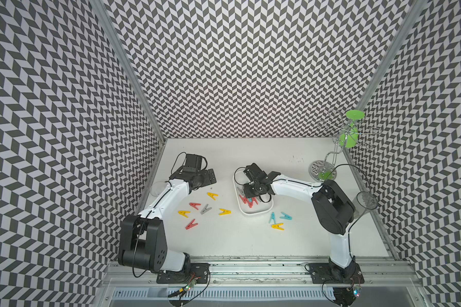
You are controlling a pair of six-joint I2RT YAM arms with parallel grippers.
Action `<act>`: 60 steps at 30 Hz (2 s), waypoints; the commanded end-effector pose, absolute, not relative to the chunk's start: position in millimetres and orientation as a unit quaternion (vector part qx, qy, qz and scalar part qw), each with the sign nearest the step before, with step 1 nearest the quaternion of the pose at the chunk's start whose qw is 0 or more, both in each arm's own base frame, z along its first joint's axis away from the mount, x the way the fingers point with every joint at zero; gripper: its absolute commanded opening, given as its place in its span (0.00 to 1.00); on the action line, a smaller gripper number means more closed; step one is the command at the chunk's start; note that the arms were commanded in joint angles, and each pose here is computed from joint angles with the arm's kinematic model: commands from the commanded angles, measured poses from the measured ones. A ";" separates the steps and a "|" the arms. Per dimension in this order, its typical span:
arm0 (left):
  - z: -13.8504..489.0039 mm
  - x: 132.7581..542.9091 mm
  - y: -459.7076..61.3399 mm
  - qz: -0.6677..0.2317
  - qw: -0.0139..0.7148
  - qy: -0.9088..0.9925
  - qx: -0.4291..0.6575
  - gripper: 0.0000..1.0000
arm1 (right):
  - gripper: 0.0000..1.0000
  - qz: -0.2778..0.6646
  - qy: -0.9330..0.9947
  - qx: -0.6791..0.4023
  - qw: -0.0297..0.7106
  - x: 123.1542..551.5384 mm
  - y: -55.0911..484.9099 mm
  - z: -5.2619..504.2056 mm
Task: Put the clothespins into the storage box
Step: Place the clothespin in the storage box, then pick up the clothespin from the center of the board.
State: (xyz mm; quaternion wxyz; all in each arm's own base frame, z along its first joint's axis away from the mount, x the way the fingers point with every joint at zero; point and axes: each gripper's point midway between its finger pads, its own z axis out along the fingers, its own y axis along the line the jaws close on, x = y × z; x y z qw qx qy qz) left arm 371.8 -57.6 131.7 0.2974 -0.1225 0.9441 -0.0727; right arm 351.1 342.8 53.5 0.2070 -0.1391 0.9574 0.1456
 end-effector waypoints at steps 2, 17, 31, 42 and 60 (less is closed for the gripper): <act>137.1 369.9 -52.4 -0.066 0.305 0.942 -0.124 0.99 | 0.07 0.152 0.949 -0.118 0.250 370.0 351.5 66.8; 136.2 372.0 -49.3 -0.063 0.304 0.943 -0.124 0.99 | 0.07 0.127 0.957 -0.101 0.238 374.0 344.6 45.5; 136.4 372.2 -46.9 -0.063 0.304 0.942 -0.127 0.99 | 0.20 0.150 0.946 -0.108 0.267 382.6 353.5 91.6; 144.3 372.5 -44.9 -0.060 0.311 0.940 -0.129 0.98 | 0.31 0.149 0.944 -0.119 0.270 377.9 321.5 135.8; 147.5 384.1 -51.8 -0.074 0.314 0.938 -0.125 0.98 | 0.39 0.114 0.981 -0.062 0.144 264.6 170.1 75.1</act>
